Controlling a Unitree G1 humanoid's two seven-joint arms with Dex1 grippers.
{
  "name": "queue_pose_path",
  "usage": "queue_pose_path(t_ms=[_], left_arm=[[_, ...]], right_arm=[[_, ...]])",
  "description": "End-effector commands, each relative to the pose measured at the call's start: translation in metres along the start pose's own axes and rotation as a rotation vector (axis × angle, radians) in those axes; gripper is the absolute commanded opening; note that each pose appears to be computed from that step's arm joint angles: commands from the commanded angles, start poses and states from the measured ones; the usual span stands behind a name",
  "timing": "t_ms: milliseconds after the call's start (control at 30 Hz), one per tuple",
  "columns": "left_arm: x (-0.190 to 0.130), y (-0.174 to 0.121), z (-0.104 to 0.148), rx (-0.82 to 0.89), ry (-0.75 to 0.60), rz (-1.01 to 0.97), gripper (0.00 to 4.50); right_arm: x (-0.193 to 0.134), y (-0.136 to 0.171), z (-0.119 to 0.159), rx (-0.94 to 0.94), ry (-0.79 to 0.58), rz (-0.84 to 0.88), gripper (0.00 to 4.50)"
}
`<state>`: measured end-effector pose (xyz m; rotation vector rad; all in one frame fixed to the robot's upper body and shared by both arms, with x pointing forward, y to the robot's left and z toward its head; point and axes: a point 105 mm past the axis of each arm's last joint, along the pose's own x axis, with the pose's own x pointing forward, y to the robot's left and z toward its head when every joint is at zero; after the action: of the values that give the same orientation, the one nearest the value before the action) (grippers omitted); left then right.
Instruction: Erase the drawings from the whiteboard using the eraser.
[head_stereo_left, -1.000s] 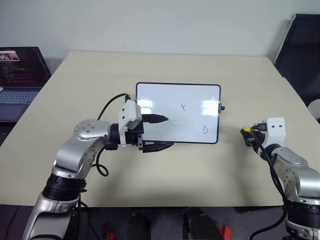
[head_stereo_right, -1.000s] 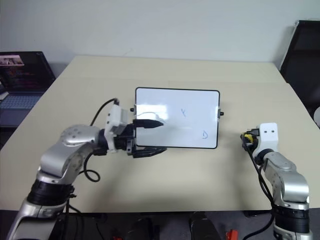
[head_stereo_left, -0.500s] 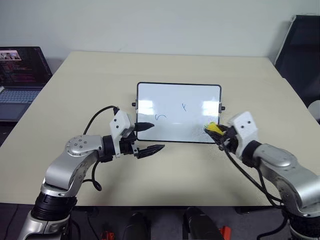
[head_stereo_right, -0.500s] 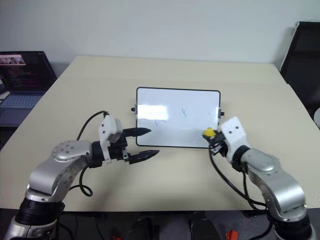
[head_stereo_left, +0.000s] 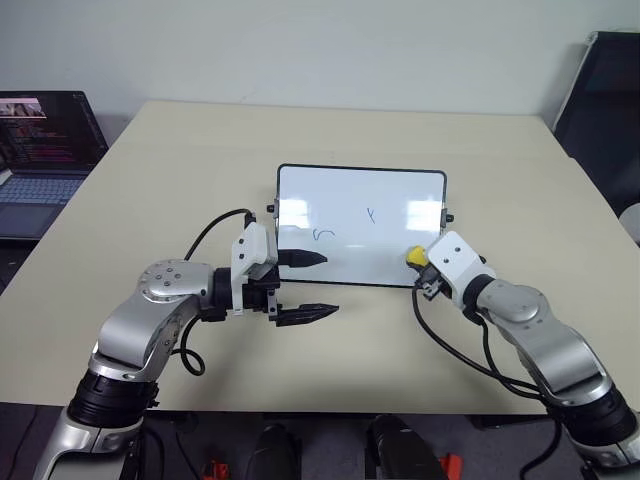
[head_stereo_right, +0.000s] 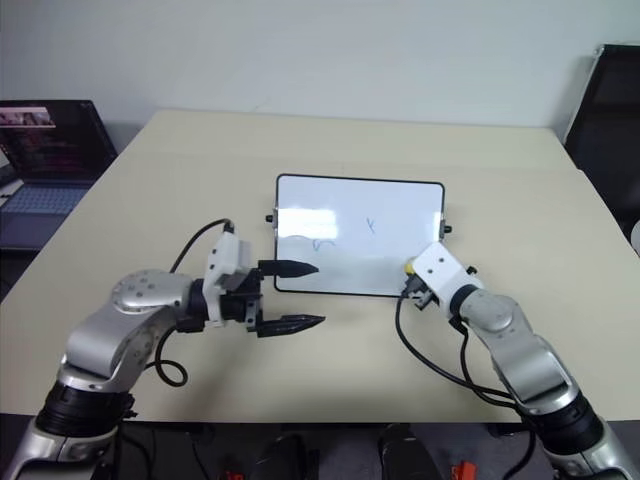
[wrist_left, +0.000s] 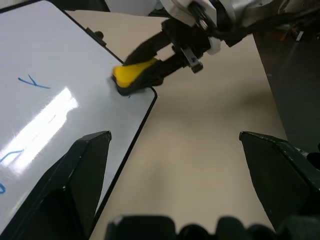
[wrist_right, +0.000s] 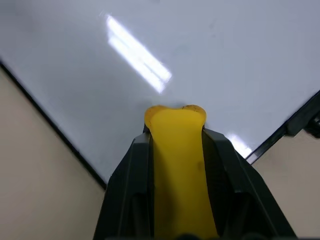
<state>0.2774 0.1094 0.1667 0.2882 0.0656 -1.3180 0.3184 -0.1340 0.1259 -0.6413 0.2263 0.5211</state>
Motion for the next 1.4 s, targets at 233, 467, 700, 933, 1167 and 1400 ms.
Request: queue_pose_path(t_ms=[233, 467, 700, 933, 1167, 1400], left_arm=[[-0.009, 0.009, -0.002, 0.031, 0.015, 0.035, 4.50], [-0.021, 0.014, -0.017, 0.003, 0.054, 0.056, 4.50], [-0.022, 0.015, -0.018, 0.001, 0.048, 0.065, 4.50], [-0.021, 0.014, -0.016, 0.006, 0.043, 0.059, 4.50], [-0.019, 0.012, -0.015, 0.006, 0.041, 0.052, 4.50], [-0.019, 0.012, -0.015, 0.005, 0.036, 0.058, 4.50]], right_arm=[[0.004, -0.024, 0.013, -0.084, -0.022, -0.139, 1.00], [0.014, -0.015, 0.023, -0.103, -0.044, -0.094, 1.00], [0.007, 0.021, -0.008, -0.176, 0.085, 0.131, 1.00], [0.014, -0.022, 0.015, -0.265, 0.013, -0.113, 1.00], [0.013, -0.020, 0.009, -0.264, 0.026, -0.089, 1.00], [0.005, 0.019, -0.006, -0.324, 0.062, 0.140, 1.00]])
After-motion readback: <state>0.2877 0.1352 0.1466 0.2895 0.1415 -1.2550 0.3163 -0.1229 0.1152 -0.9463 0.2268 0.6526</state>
